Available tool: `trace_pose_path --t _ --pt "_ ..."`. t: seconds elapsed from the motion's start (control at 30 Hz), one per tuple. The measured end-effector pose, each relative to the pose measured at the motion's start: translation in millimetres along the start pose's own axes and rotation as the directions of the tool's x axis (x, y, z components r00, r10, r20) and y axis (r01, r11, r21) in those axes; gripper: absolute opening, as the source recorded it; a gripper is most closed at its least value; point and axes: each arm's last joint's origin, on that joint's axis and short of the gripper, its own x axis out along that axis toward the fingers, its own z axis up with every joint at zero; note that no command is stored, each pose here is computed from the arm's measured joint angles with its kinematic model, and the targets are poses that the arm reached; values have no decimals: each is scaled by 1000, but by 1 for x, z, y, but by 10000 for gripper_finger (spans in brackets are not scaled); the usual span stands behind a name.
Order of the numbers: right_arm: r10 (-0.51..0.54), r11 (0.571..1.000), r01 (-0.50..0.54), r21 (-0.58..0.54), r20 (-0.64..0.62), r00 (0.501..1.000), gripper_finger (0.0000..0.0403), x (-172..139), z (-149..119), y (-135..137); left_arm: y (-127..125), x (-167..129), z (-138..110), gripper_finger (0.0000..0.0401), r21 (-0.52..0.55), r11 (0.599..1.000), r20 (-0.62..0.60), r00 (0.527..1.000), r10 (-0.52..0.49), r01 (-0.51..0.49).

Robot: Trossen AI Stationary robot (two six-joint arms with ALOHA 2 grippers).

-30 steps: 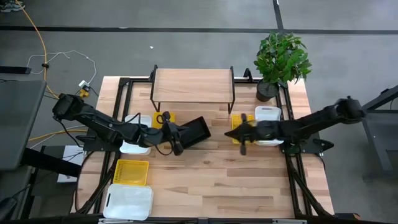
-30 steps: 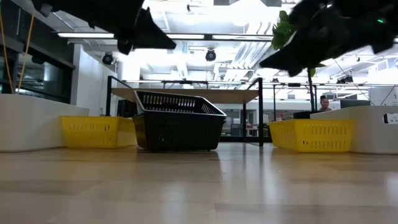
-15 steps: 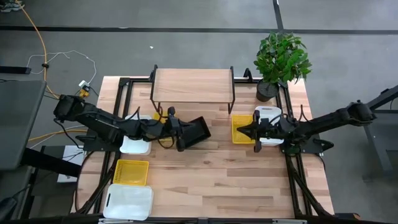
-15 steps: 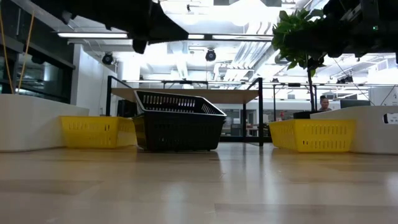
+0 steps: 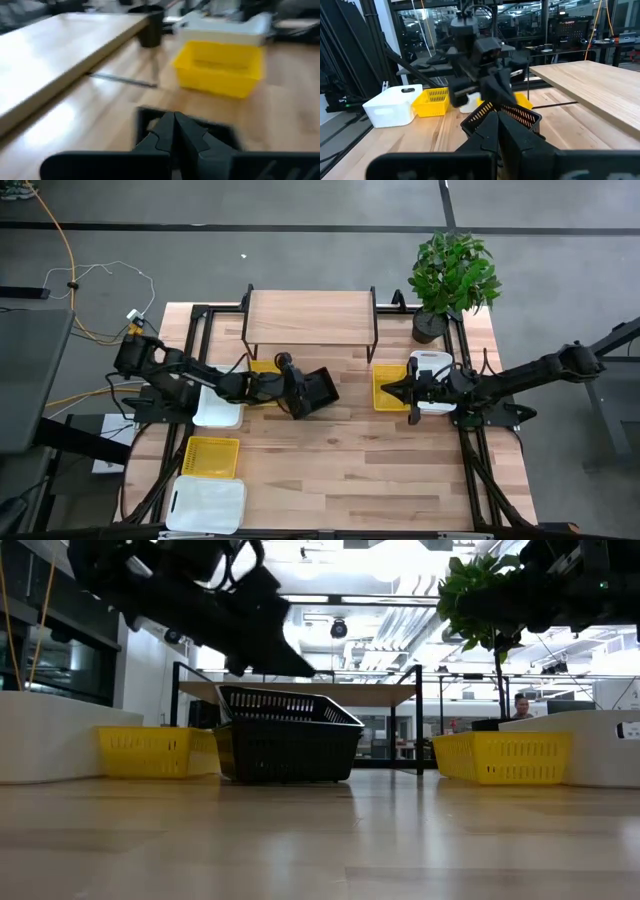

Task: Stack baskets on shelf by color
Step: Stack the bottom black bin on the top black bins

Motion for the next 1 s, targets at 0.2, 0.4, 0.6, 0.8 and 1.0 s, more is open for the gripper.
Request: trace_pose_path --t 0.2,0.4,0.6,0.8,1.0 --pt "0 1000 0 -1 -7 1000 0 0 -1 0 11 4 -1 0 30 997 -16 997 78 -77" --pt "-1 1000 1 -6 -32 999 0 0 -3 0 17 5 -11 0 40 993 -107 988 114 -110" --pt "0 1000 0 -7 -36 999 0 0 -3 0 17 5 -15 0 41 994 -151 983 106 -101" --pt "5 1000 -5 1 -36 999 0 0 -3 0 11 1 -13 0 53 996 -141 987 77 -70" --pt "5 1000 -5 -4 -32 999 0 0 -3 0 -8 0 0 0 156 987 -228 974 8 28"
